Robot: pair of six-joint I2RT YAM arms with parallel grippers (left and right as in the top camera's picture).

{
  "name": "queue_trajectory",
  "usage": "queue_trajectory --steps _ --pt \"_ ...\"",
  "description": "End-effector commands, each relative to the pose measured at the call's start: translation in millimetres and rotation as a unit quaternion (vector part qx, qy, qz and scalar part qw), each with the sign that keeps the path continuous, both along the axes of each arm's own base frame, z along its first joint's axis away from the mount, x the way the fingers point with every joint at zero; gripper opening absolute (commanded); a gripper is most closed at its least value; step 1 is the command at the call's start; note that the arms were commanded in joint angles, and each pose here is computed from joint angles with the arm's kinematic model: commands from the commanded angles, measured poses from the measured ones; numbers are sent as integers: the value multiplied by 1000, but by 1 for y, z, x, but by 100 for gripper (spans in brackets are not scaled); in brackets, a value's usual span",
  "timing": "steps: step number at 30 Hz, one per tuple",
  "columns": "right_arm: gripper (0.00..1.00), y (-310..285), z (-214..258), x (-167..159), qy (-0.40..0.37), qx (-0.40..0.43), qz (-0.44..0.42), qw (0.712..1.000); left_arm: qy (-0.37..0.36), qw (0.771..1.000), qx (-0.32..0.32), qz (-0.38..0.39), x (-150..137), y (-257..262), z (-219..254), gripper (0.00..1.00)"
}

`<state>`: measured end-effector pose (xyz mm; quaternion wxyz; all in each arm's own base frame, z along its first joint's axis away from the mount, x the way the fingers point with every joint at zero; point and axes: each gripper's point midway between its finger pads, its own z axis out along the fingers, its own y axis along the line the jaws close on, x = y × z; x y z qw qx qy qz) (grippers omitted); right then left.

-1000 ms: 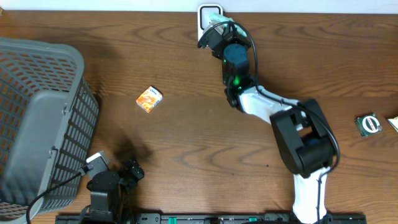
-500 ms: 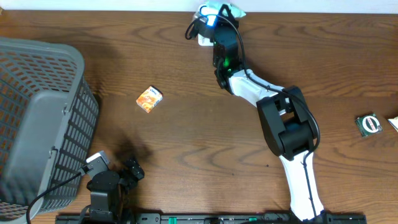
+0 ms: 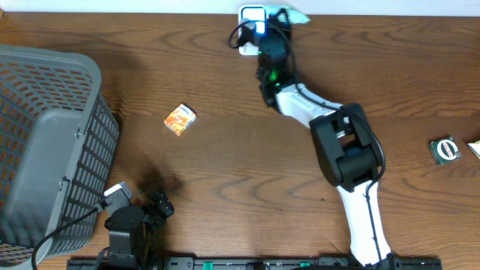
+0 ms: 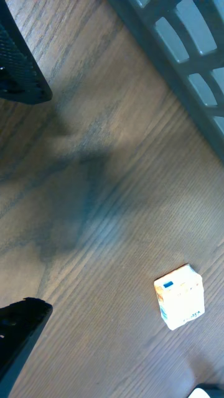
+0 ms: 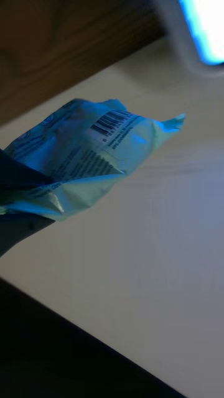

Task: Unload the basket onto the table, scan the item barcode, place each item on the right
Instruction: 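Hold the pouch's barcode against the white scanner, then carry the green pouch right and drop it at the table edge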

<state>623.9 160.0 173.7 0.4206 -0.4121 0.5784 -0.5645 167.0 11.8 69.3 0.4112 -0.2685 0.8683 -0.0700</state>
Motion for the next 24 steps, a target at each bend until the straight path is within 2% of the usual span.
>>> queue_trajectory --steps 1,5,8,11,21,22,24 --pt "1 -112 55 -10 -60 47 -173 982 30 999 16 11 -10 7 -12 98" --pt "1 -203 49 -30 -67 71 -309 946 30 999 16 11 -10 7 -12 98" --pt "1 -266 11 -52 -17 76 -396 915 30 999 16 11 -10 7 -12 98" --pt "1 -316 -24 -79 16 100 -457 884 30 999 16 10 -10 7 -12 98" --pt "1 -420 -78 -158 8 209 -578 789 30 999 16 10 -10 7 -12 98" --pt "12 -425 -86 -165 4 232 -585 777 30 999 16 11 -10 7 -12 98" --pt "51 -426 -111 -176 36 293 -586 755 30 999 16 11 -10 7 -12 98"
